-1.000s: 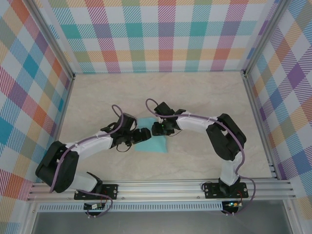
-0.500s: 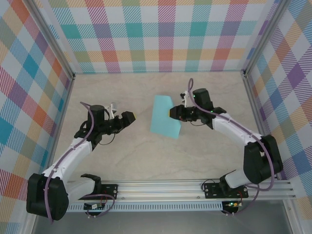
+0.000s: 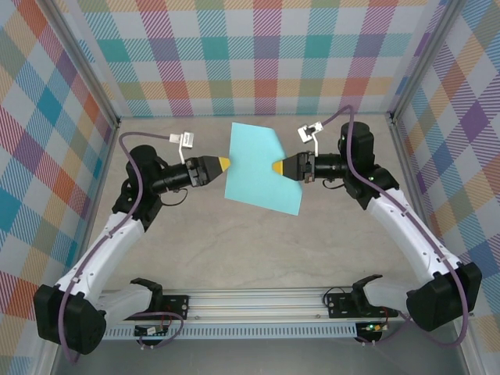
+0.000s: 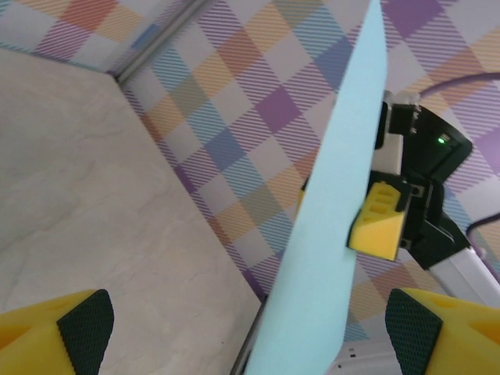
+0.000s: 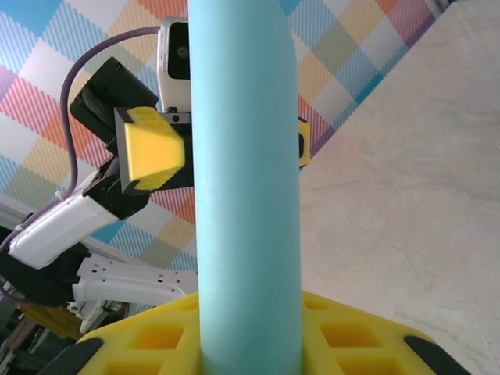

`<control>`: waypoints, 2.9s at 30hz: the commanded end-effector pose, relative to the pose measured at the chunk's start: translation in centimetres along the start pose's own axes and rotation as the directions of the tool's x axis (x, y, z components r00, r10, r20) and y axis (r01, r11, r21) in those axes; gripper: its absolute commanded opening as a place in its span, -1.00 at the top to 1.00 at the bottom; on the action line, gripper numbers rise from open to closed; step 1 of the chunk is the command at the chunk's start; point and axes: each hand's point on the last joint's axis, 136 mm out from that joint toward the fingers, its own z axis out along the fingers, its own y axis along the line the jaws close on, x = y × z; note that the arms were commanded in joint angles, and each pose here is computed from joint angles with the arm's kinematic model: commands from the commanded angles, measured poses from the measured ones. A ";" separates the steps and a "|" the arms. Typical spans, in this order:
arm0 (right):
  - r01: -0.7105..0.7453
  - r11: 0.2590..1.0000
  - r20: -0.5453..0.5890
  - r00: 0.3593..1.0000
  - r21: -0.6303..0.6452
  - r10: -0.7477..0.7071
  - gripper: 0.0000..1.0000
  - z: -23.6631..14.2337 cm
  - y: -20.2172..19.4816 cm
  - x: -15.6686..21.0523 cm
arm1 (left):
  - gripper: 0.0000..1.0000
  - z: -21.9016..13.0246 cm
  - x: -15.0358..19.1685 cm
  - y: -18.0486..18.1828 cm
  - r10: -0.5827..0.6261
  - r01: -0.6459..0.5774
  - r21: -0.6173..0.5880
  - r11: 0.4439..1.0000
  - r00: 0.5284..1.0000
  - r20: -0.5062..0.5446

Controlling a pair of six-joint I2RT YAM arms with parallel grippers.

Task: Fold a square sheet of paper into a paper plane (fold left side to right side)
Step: Pick up the square sheet of paper from the center of the table, then place the paper at the center of the table, then first fold in half a square sheet of paper at the center of the table.

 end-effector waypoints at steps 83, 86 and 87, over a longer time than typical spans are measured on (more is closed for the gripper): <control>-0.414 0.598 0.047 0.846 0.687 0.531 0.19 4.2 -27.8 14.7 | -0.19 12.3 14.5 20.7 -0.400 0.252 -0.436 0.864 0.870 -0.289; -0.413 0.615 0.080 0.865 0.672 0.495 0.09 3.0 -26.7 12.7 | -0.18 12.5 14.7 21.0 -0.404 0.256 -0.436 0.863 0.867 -0.290; -0.414 0.625 0.088 0.870 0.662 0.484 0.06 2.8 -26.3 12.2 | -0.16 12.5 14.7 21.0 -0.406 0.257 -0.436 0.862 0.866 -0.292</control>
